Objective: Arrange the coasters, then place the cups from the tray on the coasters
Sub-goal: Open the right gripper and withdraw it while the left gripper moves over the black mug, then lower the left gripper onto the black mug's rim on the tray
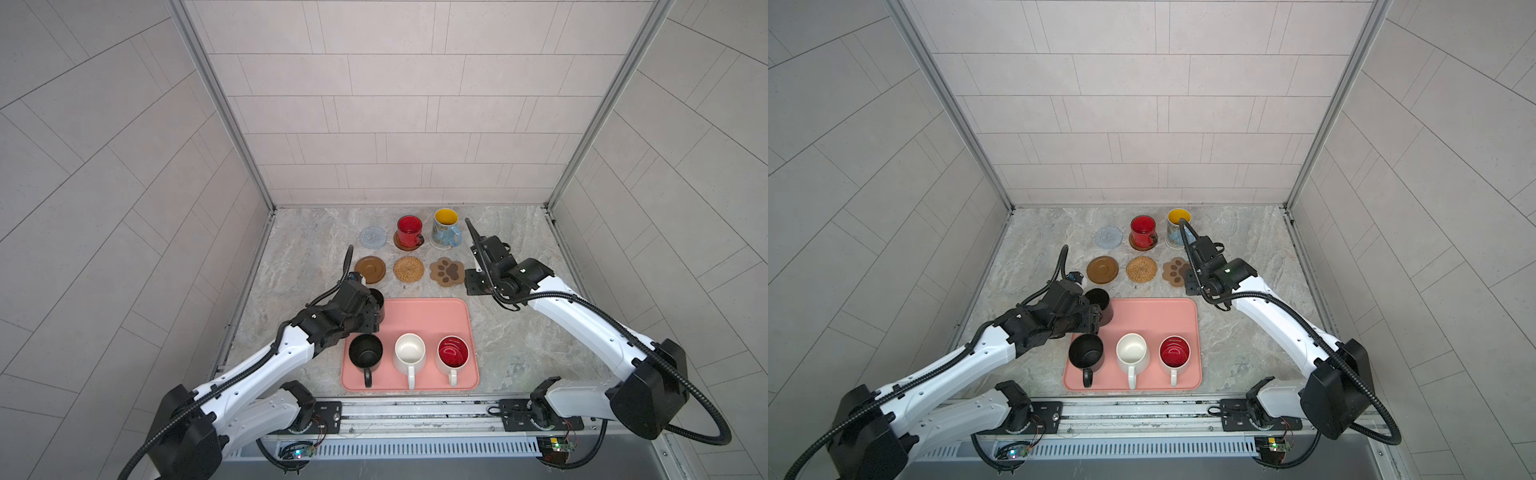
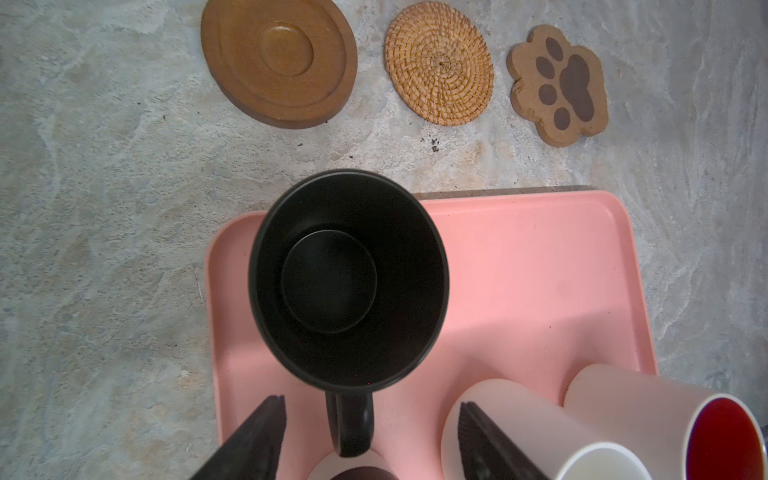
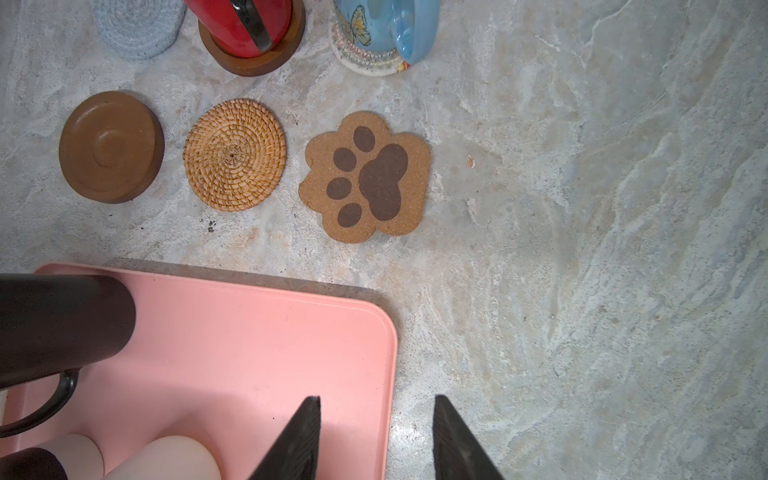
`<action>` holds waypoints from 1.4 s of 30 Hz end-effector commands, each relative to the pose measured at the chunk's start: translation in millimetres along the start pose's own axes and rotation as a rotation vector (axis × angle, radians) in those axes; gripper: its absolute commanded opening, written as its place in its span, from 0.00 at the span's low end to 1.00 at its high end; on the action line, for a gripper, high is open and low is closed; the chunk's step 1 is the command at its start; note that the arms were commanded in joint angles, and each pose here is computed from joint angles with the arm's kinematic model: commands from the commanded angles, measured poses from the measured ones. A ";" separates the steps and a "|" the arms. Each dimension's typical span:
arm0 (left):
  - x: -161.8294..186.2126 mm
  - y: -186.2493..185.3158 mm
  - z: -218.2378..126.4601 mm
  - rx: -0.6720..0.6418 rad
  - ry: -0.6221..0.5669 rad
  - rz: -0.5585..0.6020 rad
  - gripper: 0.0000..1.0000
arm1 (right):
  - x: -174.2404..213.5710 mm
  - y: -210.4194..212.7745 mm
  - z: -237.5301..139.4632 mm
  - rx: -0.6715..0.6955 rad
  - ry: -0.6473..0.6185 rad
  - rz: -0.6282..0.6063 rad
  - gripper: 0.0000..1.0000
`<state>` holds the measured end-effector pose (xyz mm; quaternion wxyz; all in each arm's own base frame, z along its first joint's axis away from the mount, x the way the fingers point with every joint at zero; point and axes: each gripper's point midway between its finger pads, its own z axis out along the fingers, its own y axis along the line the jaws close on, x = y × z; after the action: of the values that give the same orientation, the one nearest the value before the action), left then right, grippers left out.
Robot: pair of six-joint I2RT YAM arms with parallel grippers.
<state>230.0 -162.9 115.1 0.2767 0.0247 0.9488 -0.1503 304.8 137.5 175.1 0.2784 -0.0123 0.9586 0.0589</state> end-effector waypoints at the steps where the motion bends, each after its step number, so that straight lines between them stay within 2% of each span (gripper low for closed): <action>1: -3.1 0.9 -1.2 -0.029 0.005 -0.002 0.69 | -2.6 -2.5 -4.7 0.015 -0.024 0.012 0.46; 14: 4.6 -2.1 17.4 -0.055 0.098 0.054 0.59 | 1.9 -5.7 -5.2 0.025 -0.013 0.016 0.47; 28: 4.5 1.7 26.6 -0.098 0.123 0.076 0.41 | -7.7 0.1 -6.6 0.018 -0.017 -0.003 0.47; 42: 5.2 5.3 32.1 -0.125 0.135 0.102 0.32 | -4.9 -3.3 -7.8 0.030 -0.013 0.000 0.47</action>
<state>234.6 -165.0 77.2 0.2044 0.0619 0.9735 -0.0817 305.0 135.9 176.4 0.2781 -0.0088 0.9591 0.0525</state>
